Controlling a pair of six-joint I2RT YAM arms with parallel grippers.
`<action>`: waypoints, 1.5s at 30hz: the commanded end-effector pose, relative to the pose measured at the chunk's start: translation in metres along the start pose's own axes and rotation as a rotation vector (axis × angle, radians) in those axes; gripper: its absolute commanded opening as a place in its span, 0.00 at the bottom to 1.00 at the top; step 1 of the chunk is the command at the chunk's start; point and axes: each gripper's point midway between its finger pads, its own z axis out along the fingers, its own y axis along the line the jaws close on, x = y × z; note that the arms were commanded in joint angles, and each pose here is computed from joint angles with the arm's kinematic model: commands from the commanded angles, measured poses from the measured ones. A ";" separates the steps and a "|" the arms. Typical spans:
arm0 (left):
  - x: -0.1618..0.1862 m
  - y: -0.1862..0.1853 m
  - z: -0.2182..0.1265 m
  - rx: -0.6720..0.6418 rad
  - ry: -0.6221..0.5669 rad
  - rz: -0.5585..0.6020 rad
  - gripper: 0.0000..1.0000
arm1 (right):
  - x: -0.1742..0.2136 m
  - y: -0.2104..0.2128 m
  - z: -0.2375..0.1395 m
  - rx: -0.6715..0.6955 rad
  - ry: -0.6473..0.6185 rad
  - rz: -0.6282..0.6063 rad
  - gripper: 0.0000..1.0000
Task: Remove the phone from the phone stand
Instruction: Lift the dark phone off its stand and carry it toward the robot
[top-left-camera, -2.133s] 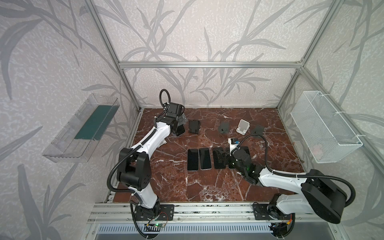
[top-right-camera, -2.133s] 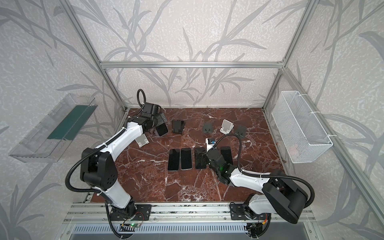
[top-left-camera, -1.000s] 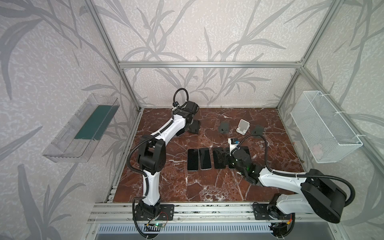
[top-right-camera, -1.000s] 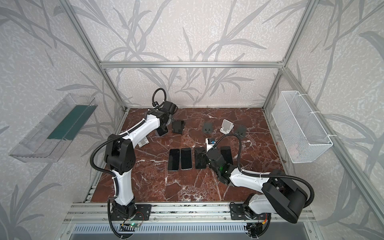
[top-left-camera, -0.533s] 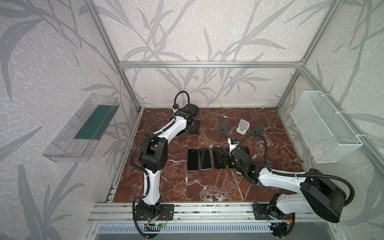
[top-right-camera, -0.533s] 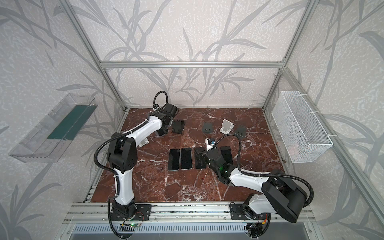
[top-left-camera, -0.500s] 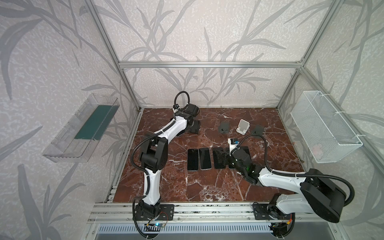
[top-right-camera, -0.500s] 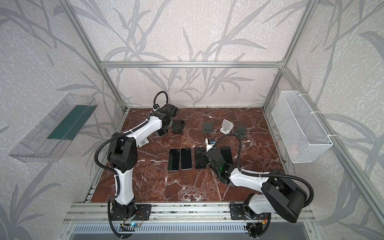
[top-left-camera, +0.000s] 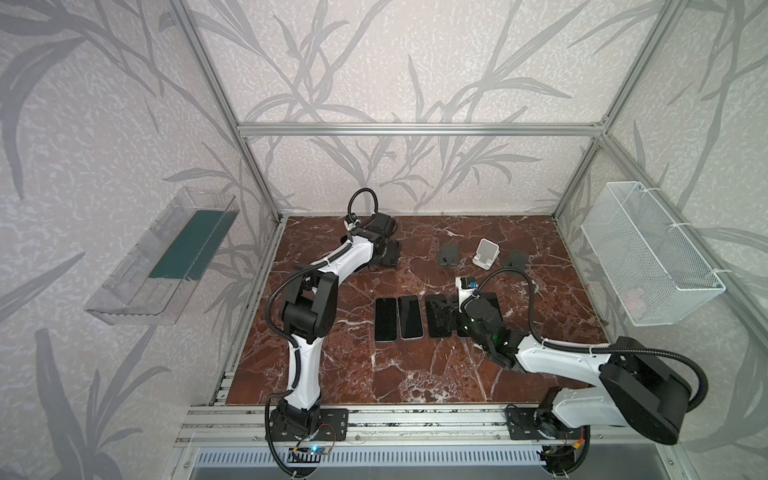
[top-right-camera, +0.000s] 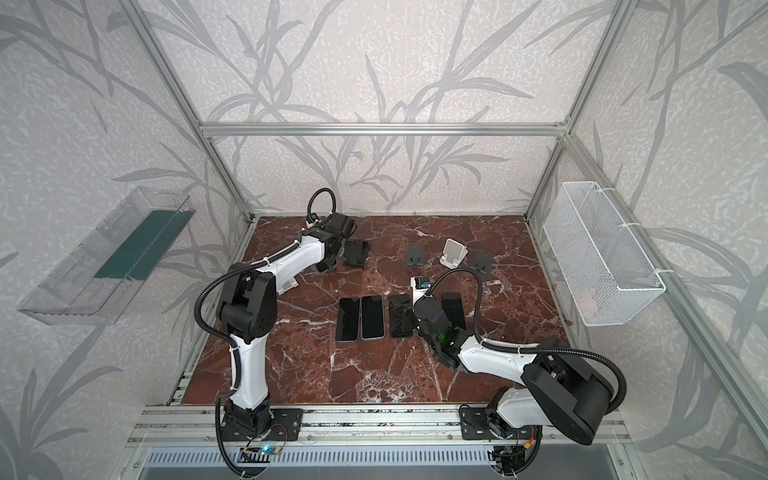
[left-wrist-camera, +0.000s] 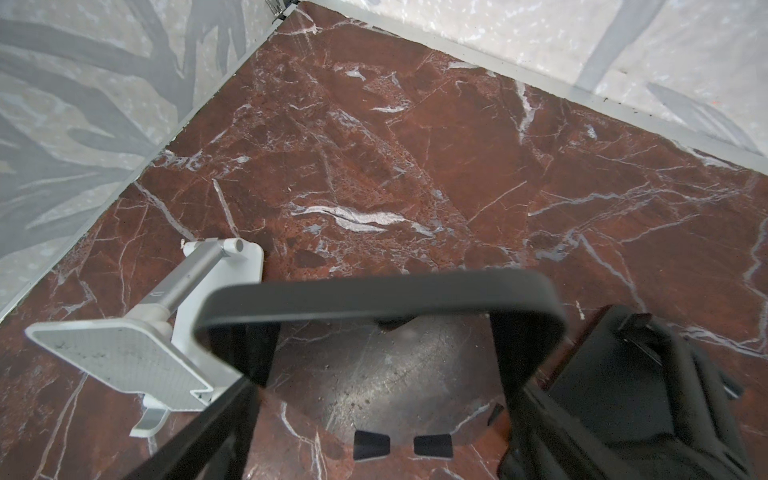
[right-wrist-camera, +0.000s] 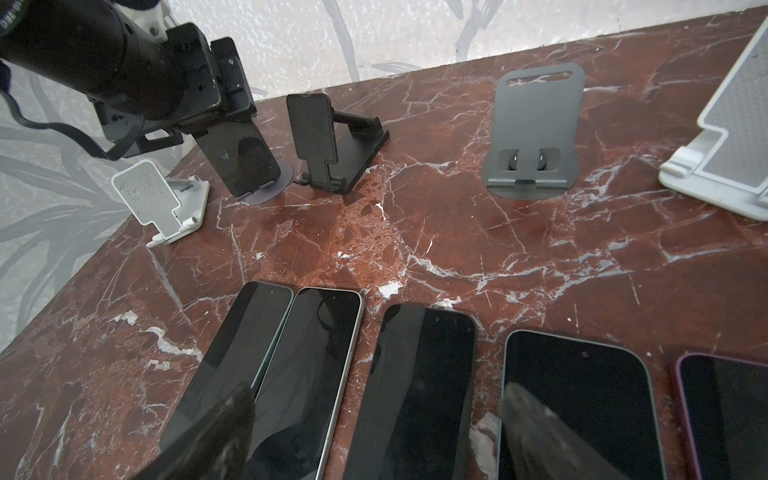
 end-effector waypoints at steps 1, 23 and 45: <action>-0.006 0.004 0.001 -0.001 -0.023 -0.031 0.91 | -0.001 -0.001 0.001 0.001 -0.006 0.009 0.92; -0.010 0.006 -0.001 0.030 -0.069 0.025 0.65 | 0.001 -0.001 0.003 0.005 0.000 0.008 0.92; -0.029 0.011 -0.049 0.205 -0.116 0.050 0.58 | 0.002 0.000 0.005 -0.003 0.007 0.014 0.92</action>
